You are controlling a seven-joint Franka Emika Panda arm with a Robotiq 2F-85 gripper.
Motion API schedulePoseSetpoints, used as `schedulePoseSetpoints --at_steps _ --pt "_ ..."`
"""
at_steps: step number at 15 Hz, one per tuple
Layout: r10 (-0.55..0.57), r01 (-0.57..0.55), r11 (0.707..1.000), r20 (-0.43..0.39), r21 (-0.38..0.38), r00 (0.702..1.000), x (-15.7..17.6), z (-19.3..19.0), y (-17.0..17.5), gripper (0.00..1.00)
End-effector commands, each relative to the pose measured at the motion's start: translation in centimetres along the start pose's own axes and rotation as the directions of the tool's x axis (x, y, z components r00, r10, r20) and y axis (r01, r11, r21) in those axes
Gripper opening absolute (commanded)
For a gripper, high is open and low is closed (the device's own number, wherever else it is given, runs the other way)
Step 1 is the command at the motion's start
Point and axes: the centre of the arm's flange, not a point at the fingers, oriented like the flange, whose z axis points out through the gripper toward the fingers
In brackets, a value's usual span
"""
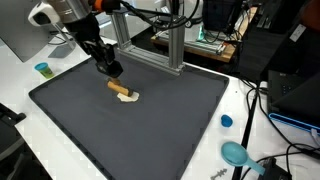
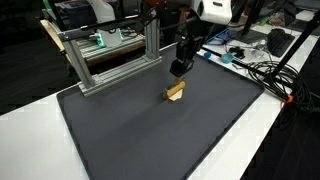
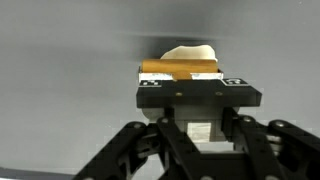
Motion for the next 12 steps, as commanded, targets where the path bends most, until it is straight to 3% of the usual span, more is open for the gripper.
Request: schedulePoseSetpoints --at_steps 1,4,12 --pt "0.012 -0.011 0.999 -0.009 0.041 1.000 1.9 0.8 0.8 0.21" --pt "0.019 -0.019 0.999 0.012 0.044 1.000 2.5 1.9 0.4 0.21" --pt "0.000 -0.010 0.999 0.193 0.053 0.981 2.2 5.2 0.1 0.21"
